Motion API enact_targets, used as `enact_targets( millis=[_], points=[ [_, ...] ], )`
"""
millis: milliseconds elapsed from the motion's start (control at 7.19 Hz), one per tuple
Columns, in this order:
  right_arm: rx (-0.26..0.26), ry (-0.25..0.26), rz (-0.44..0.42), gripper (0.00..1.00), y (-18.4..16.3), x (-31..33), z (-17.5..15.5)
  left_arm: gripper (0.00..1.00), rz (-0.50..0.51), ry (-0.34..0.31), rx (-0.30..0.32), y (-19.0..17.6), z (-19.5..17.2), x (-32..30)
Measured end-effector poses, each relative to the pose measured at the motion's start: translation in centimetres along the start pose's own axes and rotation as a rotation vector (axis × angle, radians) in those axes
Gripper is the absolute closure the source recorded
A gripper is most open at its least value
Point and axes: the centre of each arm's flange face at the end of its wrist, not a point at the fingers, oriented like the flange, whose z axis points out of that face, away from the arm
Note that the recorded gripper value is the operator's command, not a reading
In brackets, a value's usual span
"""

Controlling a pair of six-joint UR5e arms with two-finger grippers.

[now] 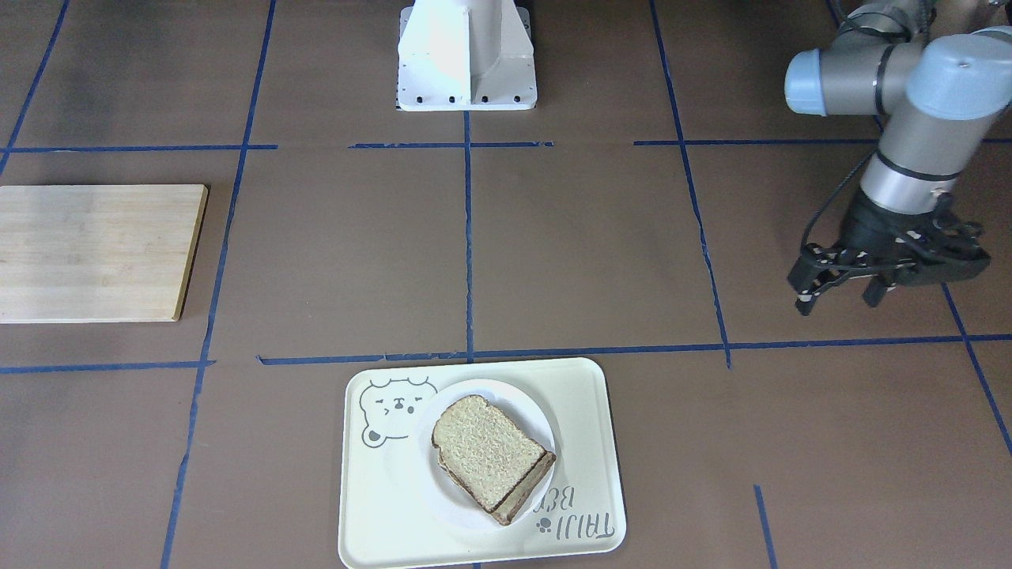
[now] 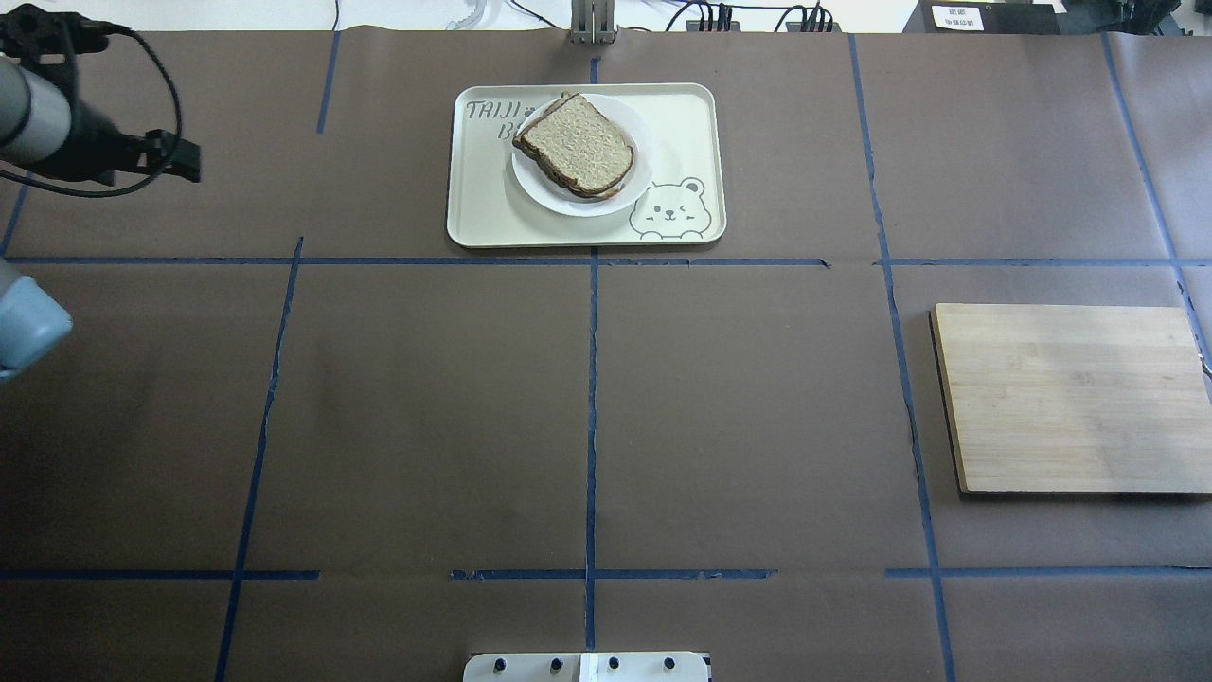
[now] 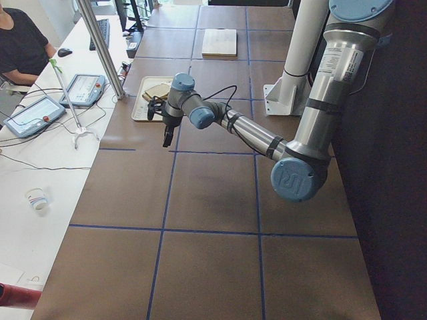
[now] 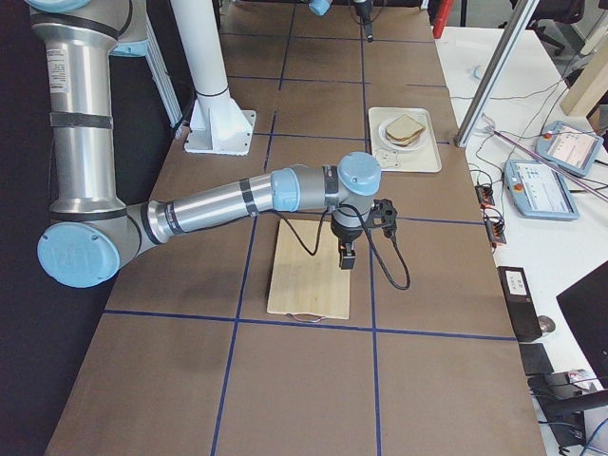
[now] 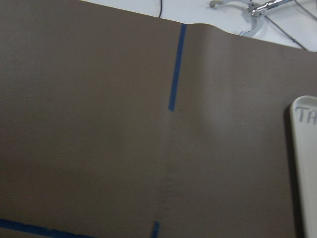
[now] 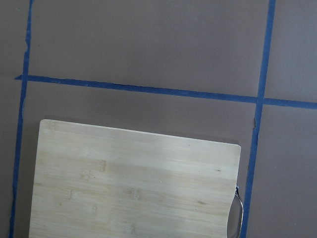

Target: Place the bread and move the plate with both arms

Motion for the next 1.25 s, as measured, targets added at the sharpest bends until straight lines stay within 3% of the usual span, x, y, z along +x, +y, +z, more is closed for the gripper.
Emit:
enact_targets(
  millis=[278,557,835,1253],
  points=[
    [-0.001,0.002,0.002,0.01,0.1,0.2,0.1,0.0,0.162,-0.032,-0.104,0.0,-2.2,-12.9],
    [-0.011,0.003,0.016,0.01,0.3,0.9,0.5,0.0,0.241,-0.064,-0.239,0.9,-2.4,-23.8],
    [-0.014,0.002,0.027,0.0,0.6,2.5,0.6,0.0,0.214,0.041,-0.313,3.1,-1.6,-32.7],
    [-0.011,0.005,-0.004,0.01,1.1,6.7,0.5,0.0,0.151,0.112,-0.369,5.8,-1.8,-35.4]
  ],
)
